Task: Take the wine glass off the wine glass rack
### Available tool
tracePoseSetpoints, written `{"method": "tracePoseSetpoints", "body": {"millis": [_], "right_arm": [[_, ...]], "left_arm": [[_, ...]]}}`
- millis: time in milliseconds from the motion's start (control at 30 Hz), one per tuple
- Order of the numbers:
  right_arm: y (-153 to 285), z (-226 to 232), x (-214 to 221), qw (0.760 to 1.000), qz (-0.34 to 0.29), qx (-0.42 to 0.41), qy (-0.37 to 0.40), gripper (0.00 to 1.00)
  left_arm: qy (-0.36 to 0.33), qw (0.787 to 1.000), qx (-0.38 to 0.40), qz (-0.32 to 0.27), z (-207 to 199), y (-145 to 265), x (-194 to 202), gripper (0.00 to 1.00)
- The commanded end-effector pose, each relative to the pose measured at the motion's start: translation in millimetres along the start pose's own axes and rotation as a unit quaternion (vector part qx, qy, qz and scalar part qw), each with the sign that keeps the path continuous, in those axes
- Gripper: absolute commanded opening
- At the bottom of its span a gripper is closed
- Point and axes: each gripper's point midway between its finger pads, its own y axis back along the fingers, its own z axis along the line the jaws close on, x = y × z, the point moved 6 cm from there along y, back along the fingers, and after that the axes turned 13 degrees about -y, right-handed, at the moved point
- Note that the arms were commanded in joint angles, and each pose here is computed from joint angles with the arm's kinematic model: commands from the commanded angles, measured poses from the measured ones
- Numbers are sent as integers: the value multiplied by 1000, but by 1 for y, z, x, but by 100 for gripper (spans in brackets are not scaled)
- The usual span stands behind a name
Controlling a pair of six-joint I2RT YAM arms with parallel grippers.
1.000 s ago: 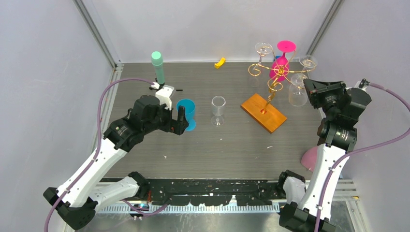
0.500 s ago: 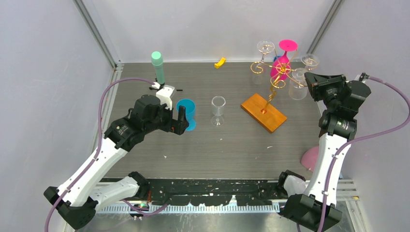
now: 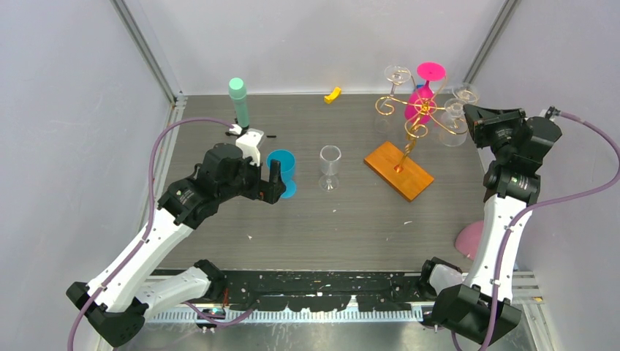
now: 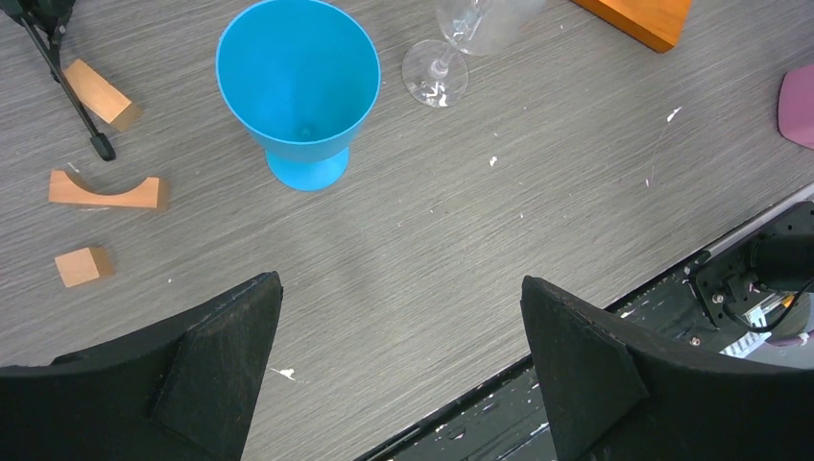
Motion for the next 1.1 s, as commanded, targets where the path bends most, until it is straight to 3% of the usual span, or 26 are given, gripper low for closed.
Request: {"method": "tracePoseSetpoints", "body": {"millis": [0, 400, 733, 1067], "right_arm": [[15, 46, -5, 996, -33, -74, 34, 0], [35, 44, -15, 993, -116, -9, -2, 0], [47, 38, -9, 993, -107, 44, 0, 0], [68, 39, 0, 993, -106, 42, 21, 0]], "left_arm": [[2, 999, 8, -34, -3, 3, -15, 98], [-4, 999, 5, -38, -1, 9, -15, 98], [-4, 999, 33, -34, -9, 8, -21, 98], [3, 998, 56, -23, -14, 3, -16, 98]]}}
